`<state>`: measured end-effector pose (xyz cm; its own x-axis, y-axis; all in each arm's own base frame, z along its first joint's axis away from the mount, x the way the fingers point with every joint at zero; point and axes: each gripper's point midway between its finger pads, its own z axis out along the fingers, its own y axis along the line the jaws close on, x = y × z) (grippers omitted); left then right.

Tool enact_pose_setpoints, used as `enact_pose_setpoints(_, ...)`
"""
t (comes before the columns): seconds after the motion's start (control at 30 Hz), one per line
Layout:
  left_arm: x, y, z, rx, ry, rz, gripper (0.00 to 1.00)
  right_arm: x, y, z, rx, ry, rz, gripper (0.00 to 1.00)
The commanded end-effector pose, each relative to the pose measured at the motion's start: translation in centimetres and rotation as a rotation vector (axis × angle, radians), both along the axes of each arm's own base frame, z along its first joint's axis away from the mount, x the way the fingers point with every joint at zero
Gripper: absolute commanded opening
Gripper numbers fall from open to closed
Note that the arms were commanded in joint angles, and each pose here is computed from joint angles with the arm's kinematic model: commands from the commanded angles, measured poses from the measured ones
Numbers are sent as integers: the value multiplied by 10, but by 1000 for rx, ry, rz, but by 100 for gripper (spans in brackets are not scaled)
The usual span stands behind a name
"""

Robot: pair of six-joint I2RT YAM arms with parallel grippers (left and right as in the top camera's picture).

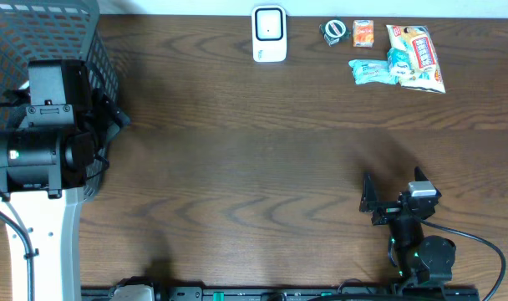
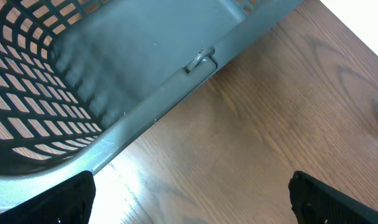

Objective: Scan the item barcode

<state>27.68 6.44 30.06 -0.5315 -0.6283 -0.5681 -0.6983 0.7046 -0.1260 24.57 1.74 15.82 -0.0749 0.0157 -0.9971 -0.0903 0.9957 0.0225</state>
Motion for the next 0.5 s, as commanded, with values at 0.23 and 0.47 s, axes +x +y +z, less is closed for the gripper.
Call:
enact_pose_setpoints(0.23, -1, 4, 2, 7, -3, 16, 98, 0, -4, -1, 3, -2, -20, 99)
enact_pose_setpoints(0.47, -2, 4, 3, 7, -7, 16, 98, 0, -4, 0, 3, -2, -20, 99)
